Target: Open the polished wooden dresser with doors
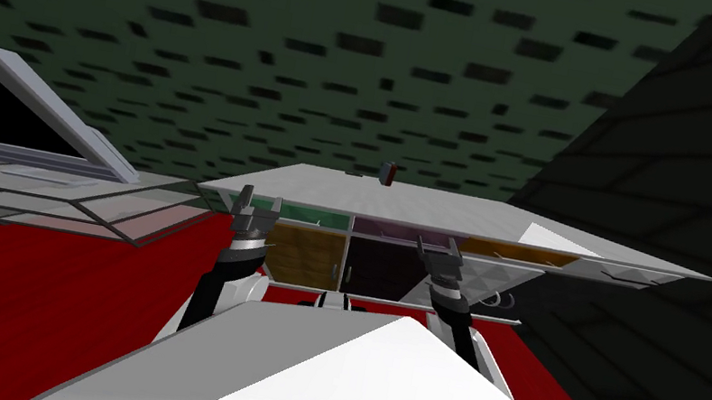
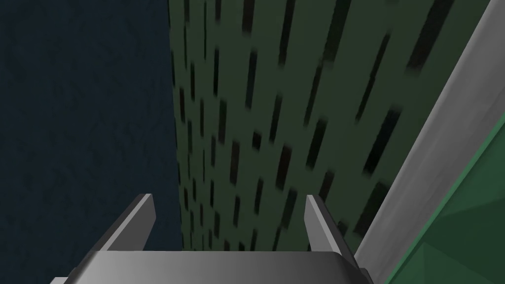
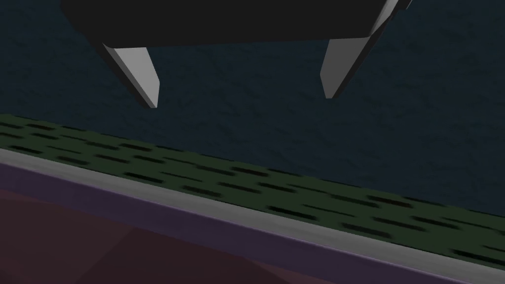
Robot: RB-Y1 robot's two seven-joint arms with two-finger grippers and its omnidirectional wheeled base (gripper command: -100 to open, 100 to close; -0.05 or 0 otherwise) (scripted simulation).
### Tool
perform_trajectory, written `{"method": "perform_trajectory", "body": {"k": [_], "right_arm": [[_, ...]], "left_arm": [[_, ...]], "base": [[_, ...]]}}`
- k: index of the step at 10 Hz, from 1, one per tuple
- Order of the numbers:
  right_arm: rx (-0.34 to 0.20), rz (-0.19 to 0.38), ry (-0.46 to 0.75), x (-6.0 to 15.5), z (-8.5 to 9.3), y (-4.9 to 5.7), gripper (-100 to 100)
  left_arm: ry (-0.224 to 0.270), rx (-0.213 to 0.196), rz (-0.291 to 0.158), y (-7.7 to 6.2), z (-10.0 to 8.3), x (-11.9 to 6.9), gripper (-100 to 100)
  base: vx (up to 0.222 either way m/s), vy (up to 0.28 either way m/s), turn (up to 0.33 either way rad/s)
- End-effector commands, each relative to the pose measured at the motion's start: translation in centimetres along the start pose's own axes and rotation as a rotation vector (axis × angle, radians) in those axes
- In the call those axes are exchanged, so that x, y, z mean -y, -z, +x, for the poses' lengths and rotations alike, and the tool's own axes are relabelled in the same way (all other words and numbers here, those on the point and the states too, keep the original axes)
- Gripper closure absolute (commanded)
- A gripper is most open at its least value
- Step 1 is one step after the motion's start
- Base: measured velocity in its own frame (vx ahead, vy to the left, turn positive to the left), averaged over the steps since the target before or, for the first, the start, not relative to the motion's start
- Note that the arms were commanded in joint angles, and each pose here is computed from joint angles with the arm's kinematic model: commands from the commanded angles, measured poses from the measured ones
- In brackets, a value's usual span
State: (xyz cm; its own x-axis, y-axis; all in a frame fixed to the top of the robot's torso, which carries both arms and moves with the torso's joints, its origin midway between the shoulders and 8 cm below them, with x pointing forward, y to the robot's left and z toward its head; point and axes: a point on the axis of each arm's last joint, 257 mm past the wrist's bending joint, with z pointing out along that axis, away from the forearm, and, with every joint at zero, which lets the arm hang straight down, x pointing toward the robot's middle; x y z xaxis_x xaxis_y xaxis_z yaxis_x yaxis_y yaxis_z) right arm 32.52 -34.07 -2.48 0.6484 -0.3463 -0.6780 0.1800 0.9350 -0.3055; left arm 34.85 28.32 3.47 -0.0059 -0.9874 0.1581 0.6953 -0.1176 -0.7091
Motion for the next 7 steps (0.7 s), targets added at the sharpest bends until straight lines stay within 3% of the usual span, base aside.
{"method": "perform_trajectory", "body": {"k": [1,7], "right_arm": [[-0.016,0.006,0.093,0.7,0.7,0.7,-100],[-0.049,0.017,0.276,1.9,2.2,2.1,-100]], "left_arm": [[0.0,0.0,0.0,0.0,0.0,0.0,0],[0.0,0.0,0.0,0.0,0.0,0.0,0]], "base": [[0.013,0.062,0.026],[0.005,0.052,0.022]]}}
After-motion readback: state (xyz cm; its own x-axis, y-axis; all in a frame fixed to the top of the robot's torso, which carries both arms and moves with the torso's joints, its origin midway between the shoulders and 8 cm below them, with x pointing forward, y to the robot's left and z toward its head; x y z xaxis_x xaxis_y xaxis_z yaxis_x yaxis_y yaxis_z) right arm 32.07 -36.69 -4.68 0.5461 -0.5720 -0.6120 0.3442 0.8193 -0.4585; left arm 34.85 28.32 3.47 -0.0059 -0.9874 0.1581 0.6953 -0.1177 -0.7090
